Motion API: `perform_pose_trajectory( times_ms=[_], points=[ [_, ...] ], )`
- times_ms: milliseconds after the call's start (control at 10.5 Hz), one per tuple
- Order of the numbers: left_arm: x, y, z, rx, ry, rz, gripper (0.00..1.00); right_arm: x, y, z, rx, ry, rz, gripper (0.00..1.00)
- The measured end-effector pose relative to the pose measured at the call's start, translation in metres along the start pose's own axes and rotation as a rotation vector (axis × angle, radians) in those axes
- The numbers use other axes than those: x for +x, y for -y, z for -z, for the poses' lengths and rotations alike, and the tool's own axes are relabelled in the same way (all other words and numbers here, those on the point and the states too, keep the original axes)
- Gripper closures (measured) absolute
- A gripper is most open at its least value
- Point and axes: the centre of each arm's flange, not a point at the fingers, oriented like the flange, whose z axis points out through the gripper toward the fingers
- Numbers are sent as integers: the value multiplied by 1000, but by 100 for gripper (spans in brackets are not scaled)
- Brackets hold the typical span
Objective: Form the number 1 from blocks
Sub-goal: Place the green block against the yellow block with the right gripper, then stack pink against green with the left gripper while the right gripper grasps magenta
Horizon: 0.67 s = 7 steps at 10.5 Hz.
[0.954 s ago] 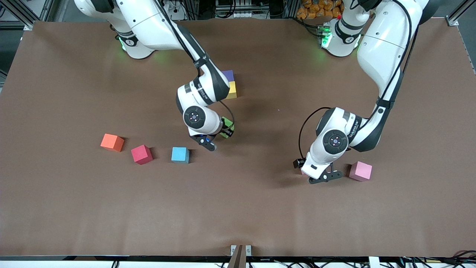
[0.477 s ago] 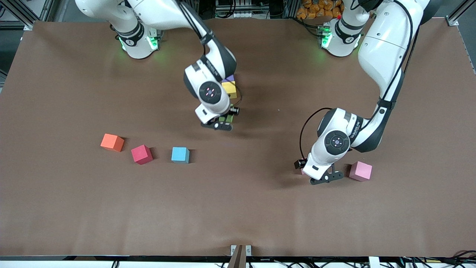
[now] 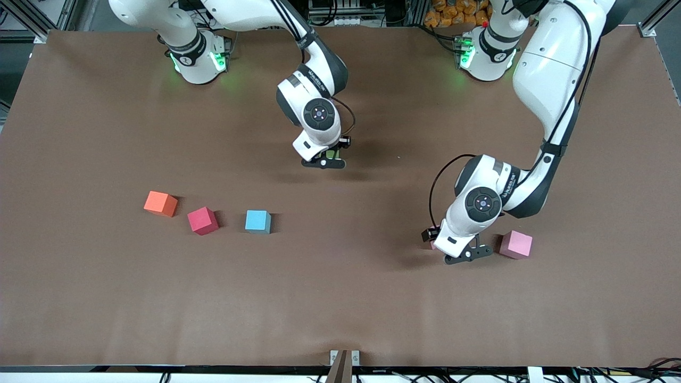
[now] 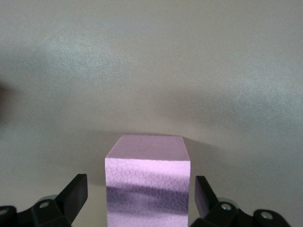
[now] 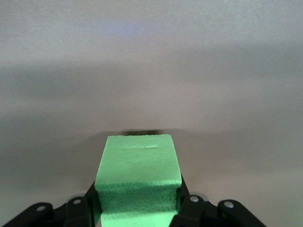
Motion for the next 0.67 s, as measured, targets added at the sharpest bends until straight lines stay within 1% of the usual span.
perform_pose_trajectory(
  times_ms=[191, 382, 477, 573, 668],
  points=[
    [-1, 0, -3, 3, 5, 0, 0, -1, -4, -7, -14, 7, 3, 39],
    [-3, 0, -15, 9, 21, -1, 1, -1, -5, -8, -17, 8, 6, 36],
    [-3, 0, -17, 10, 25, -1, 14, -1, -5, -8, -18, 7, 6, 33],
    [-3, 0, -18, 10, 25, -1, 29, -1, -5, -8, -17, 7, 6, 20],
    [-2, 0, -16, 9, 23, 0, 40, 0, -5, -5, -14, 5, 5, 12]
  ],
)
